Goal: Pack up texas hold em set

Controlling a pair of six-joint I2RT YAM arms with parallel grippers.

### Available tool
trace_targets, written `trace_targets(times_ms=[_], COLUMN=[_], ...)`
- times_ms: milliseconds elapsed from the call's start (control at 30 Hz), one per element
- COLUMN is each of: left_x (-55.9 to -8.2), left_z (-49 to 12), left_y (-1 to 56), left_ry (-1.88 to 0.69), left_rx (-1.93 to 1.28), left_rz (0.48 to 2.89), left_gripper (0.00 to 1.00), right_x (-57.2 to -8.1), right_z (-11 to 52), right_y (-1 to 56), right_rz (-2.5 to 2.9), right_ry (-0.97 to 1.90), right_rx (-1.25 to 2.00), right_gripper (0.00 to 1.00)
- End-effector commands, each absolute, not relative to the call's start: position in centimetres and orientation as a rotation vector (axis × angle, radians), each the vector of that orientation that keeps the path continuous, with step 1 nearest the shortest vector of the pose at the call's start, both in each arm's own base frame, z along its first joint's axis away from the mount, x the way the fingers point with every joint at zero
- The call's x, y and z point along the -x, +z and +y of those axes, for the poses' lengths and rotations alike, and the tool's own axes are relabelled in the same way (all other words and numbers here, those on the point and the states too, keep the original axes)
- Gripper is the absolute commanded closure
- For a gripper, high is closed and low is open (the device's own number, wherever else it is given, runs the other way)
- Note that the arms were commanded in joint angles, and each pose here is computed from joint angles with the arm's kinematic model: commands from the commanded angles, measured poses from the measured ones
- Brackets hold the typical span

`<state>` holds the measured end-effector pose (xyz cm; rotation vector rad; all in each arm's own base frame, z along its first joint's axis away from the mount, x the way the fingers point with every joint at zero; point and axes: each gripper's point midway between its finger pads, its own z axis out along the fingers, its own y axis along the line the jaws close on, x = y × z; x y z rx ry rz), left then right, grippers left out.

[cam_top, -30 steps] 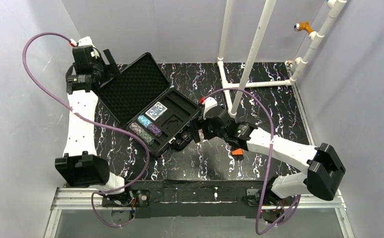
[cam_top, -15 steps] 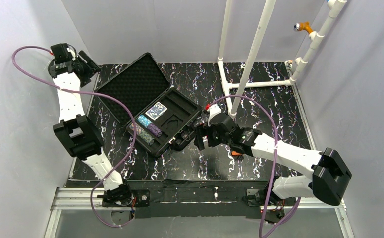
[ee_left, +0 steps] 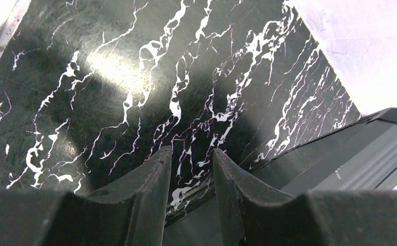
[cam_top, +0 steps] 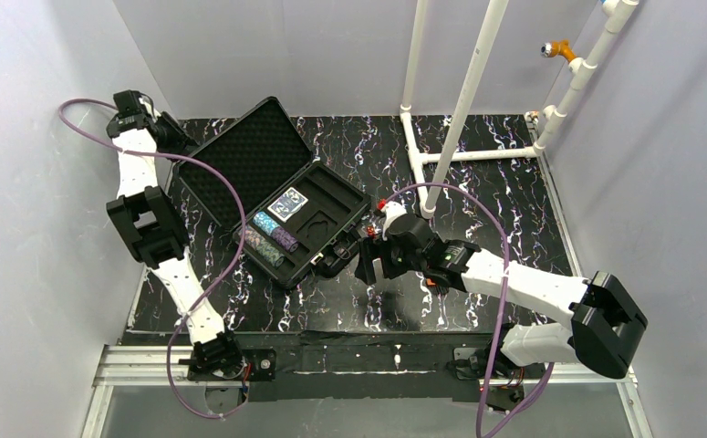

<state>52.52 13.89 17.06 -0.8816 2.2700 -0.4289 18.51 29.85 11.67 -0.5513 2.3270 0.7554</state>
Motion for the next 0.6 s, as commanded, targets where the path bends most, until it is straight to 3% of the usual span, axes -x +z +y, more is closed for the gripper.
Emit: trace_targets(times_ms=[0,567], left_x=[-51.3,-48.6], left_z=[12.7,9.6], left_y=[17.4,19.8], left_ry=[-0.483,-0.566], left_rx=[0.851,0.816], left_rz=[2.302,2.267], left_gripper=[0.66,0.67], right_x=[-18.4,-18.2], right_z=[30.3,30.5], right_y=[11.6,11.6], right_rz=[2.317,2.321], right_ry=[0.795,0.813], right_rx=[0.543,0.536], right_gripper=[0.02,0.02])
